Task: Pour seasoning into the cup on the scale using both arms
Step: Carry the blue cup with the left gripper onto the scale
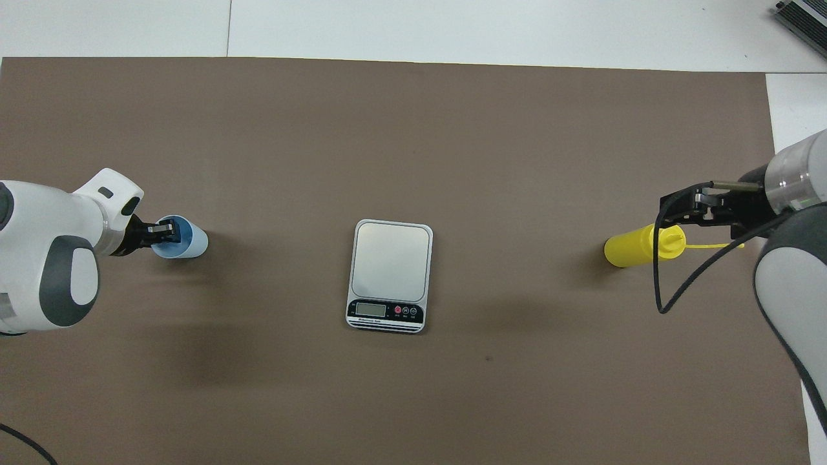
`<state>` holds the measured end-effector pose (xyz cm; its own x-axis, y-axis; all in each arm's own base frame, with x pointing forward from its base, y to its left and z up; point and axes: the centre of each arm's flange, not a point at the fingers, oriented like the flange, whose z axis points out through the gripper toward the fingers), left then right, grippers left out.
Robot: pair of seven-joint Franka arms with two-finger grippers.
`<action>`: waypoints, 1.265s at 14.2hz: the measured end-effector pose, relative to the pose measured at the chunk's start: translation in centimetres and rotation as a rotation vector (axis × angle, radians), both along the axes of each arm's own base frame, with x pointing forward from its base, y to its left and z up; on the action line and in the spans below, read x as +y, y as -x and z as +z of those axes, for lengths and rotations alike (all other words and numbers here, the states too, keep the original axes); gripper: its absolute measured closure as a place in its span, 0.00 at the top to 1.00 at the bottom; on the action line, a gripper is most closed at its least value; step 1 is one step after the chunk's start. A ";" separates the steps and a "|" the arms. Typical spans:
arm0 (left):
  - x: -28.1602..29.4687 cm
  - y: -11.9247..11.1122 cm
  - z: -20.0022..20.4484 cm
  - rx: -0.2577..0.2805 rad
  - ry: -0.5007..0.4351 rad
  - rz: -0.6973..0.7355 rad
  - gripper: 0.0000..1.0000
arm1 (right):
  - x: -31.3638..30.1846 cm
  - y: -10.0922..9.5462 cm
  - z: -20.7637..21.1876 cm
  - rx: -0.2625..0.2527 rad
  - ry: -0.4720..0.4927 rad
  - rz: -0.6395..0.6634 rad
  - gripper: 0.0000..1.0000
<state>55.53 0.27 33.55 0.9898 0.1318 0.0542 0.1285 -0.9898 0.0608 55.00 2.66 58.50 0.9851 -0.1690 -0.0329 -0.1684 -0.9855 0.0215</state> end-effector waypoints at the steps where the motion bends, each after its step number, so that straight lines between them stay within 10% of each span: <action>1: -0.1 -0.4 0.7 0.005 0.001 -0.003 0.04 | 0.0 0.0 0.0 0.000 0.000 0.000 1.00; 10: -6.4 -4.5 13.2 -0.040 0.024 -0.008 0.04 | 0.0 0.1 0.0 0.000 0.000 0.000 1.00; 18: -27.8 0.4 14.0 -0.076 0.092 -0.012 0.04 | 0.0 0.1 0.0 0.000 0.000 0.000 1.00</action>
<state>55.12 -27.52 47.54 0.9848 0.1278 0.1174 0.1082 -0.9811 0.1602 54.93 2.67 58.52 0.9851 -0.1690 -0.0329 -0.1684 -0.9855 0.0217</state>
